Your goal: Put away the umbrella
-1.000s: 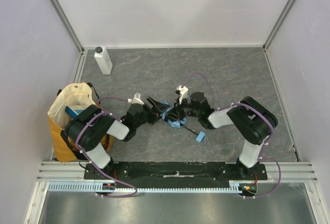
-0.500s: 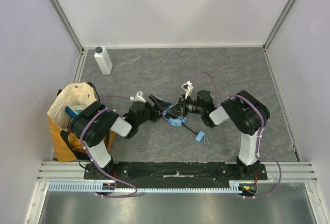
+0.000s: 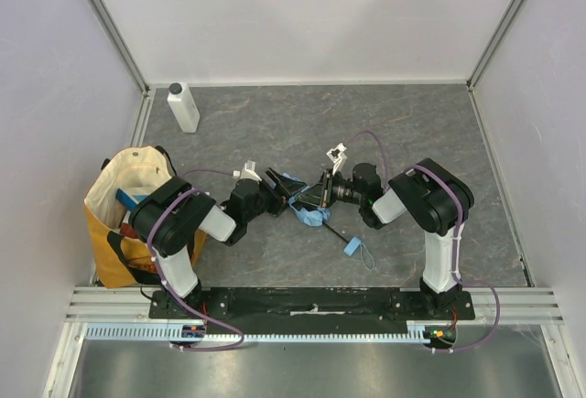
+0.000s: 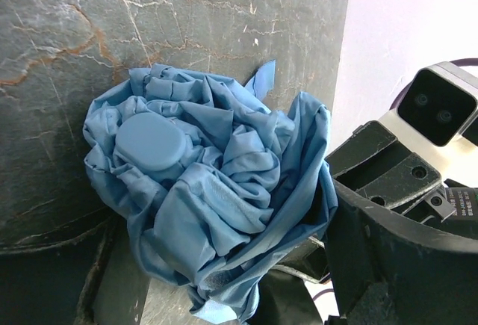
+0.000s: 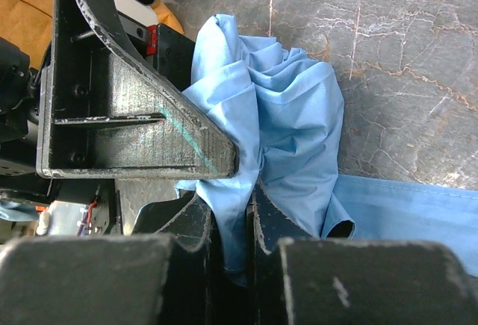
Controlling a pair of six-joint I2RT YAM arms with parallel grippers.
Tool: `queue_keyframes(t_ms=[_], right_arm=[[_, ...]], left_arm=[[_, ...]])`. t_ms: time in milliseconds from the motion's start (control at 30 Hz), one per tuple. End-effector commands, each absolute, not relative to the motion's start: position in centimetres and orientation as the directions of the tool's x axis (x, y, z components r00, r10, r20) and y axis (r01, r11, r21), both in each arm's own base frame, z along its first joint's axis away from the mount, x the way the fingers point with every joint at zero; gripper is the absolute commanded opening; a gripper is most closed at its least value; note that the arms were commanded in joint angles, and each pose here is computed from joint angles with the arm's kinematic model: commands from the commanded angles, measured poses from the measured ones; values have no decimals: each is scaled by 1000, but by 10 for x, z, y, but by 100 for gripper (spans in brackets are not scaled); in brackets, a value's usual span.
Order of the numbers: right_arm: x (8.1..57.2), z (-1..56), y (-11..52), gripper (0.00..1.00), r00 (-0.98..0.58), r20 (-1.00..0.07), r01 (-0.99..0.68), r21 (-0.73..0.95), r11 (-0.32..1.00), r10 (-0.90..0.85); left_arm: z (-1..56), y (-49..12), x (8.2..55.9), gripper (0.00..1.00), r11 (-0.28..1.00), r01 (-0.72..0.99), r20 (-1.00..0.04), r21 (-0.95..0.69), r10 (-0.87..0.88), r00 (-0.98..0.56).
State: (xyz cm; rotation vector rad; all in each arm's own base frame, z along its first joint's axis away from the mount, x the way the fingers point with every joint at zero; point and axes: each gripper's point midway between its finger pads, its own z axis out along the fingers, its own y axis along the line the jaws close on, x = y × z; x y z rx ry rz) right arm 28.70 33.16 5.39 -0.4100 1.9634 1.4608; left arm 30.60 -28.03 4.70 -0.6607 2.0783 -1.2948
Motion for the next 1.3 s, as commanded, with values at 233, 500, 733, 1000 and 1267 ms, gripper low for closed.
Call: queue_keyframes(t_ms=[233,500,733,1000,1267], right_arm=[[213,92,340,0,-841,-540,-541,840,-41,17],[207,100,338,0,-855,-518,-518,851,-87,24],[205,112,339,0,-849,-528,-524,842,-126,3],[201,127,337,0,-837,-547,-540,828,-153,-6],[199,120,337,0,-844,-536,-528,836,-150,-23]], left_arm=[[0,-255,281,96,512,-195,-237,-837,-658,-714],[2,-264,288,90,471,-168,-218,-866,-659,-719],[7,-271,295,93,469,-138,-233,-873,-647,-726],[9,-262,292,91,435,-137,-209,-890,-657,-725],[23,-266,301,61,402,-92,-221,-911,-663,-715]])
